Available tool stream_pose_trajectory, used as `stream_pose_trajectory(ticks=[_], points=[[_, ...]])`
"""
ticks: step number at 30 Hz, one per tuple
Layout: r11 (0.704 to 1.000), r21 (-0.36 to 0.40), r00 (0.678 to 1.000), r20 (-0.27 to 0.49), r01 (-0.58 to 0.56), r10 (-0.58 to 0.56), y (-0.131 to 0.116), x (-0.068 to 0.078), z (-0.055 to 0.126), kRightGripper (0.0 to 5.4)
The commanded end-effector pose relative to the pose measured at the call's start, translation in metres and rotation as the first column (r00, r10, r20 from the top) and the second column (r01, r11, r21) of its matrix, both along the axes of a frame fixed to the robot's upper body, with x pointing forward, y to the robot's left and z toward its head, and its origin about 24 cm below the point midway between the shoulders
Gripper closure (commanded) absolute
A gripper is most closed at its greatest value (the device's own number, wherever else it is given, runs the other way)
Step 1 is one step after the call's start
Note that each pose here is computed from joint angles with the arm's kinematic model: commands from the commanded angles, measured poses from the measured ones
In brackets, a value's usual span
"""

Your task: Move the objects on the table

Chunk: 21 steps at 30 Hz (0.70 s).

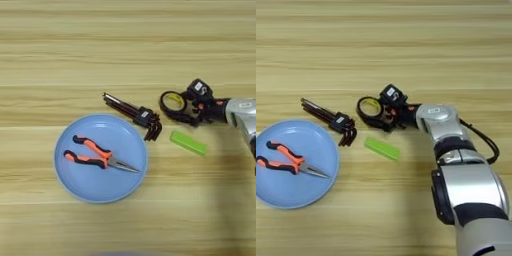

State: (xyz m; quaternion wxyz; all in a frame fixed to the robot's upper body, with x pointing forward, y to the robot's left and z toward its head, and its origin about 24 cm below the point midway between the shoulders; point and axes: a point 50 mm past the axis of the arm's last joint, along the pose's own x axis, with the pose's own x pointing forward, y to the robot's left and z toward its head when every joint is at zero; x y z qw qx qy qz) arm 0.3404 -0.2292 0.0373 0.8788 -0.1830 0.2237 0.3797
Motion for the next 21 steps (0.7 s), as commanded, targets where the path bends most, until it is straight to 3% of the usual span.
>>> stream_pose_trajectory(ticks=[1,9,10,21], points=[[0.999,-0.043,0.994,0.106,-0.004,0.008,-0.0023,0.0152,0.0291,1.37],[0.998,-0.061,0.997,0.079,-0.017,0.022,-0.0013,0.0130,0.0239,1.37],[0.998,-0.062,0.997,0.080,-0.016,0.021,-0.0013,0.0131,0.0240,1.08],[0.998,-0.059,0.995,0.097,-0.003,0.008,-0.0005,0.0149,0.0257,0.02]])
